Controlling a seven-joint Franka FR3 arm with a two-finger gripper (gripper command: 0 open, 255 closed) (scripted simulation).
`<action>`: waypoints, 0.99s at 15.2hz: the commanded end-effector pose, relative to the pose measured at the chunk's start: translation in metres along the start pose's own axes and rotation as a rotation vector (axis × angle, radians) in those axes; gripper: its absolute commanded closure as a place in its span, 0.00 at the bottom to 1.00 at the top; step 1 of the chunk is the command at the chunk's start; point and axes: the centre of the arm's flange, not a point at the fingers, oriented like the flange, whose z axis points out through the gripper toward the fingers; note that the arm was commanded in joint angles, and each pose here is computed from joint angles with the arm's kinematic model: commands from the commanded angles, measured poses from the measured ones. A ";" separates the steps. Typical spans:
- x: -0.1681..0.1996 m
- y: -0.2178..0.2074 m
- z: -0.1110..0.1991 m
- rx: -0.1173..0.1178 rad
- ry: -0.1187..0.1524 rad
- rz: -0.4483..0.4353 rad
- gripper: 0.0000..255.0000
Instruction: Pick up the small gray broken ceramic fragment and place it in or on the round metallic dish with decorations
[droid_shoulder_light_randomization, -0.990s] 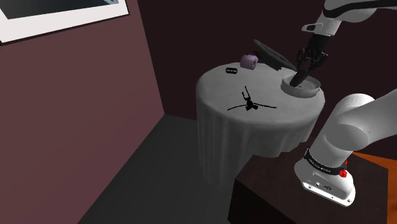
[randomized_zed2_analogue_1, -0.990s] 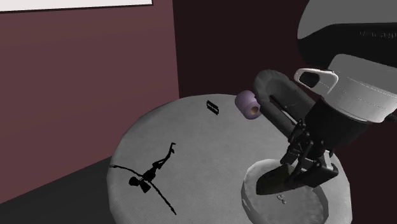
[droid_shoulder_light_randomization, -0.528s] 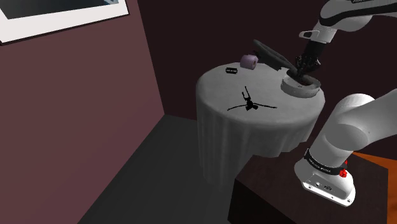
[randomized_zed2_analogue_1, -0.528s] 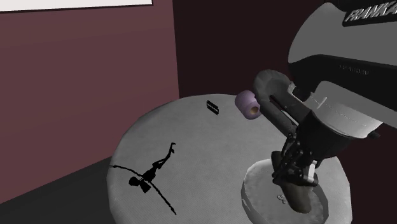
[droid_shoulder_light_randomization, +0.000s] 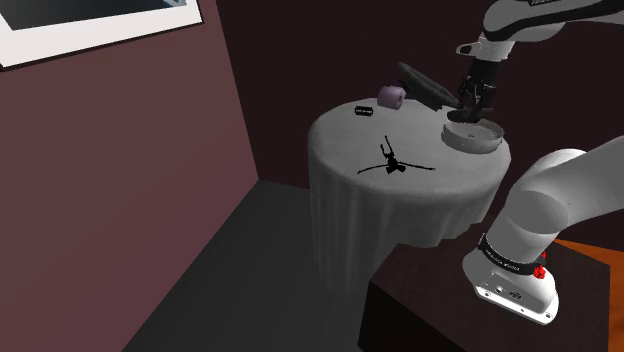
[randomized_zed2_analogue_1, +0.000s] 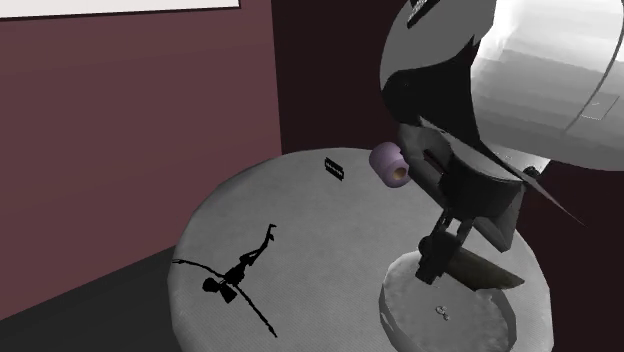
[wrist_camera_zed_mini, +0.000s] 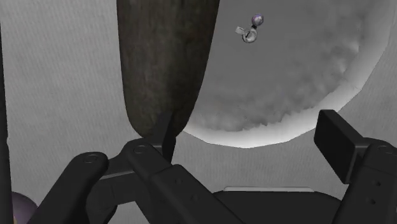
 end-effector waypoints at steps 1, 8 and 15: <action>0.031 0.013 -0.009 -0.093 -0.074 0.309 0.00; 0.032 0.018 0.021 -0.104 -0.088 0.356 0.00; 0.031 0.019 0.029 -0.104 -0.088 0.356 0.00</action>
